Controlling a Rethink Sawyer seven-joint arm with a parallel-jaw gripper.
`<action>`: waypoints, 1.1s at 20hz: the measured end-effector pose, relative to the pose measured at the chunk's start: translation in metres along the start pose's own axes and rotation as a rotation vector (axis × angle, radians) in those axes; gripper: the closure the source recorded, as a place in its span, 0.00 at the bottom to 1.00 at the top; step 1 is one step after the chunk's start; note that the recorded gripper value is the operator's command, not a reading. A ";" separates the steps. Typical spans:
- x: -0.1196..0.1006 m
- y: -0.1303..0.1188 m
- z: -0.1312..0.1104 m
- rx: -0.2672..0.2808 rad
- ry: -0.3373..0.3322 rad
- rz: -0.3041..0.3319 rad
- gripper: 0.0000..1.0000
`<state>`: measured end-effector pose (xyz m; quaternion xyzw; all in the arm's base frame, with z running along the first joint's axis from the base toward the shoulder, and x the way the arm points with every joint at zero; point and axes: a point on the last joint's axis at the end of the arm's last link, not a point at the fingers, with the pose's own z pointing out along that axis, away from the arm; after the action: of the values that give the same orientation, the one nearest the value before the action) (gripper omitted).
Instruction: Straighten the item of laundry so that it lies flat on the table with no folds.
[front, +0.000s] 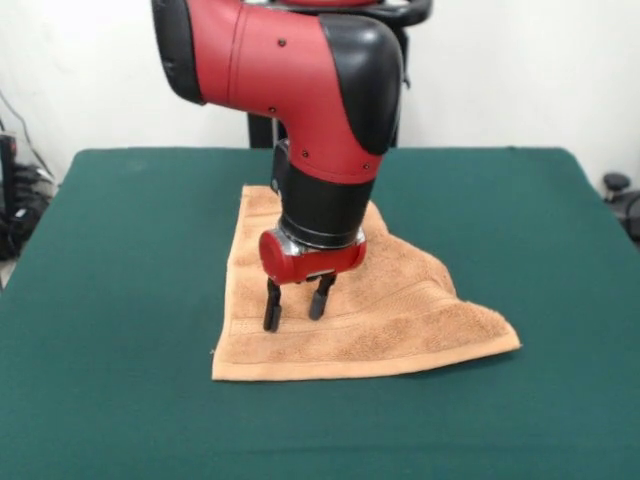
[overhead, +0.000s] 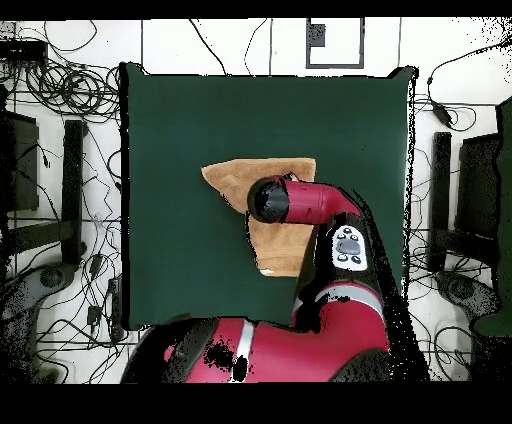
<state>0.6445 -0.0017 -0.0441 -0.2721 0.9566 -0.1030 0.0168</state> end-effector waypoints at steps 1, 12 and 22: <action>-0.001 0.000 0.000 0.004 0.004 -0.006 0.00; -0.001 -0.005 0.001 0.026 0.016 -0.049 0.00; 0.027 -0.098 0.021 0.124 -0.053 -0.008 0.00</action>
<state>0.6737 -0.1012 -0.0435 -0.2768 0.9466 -0.1549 0.0583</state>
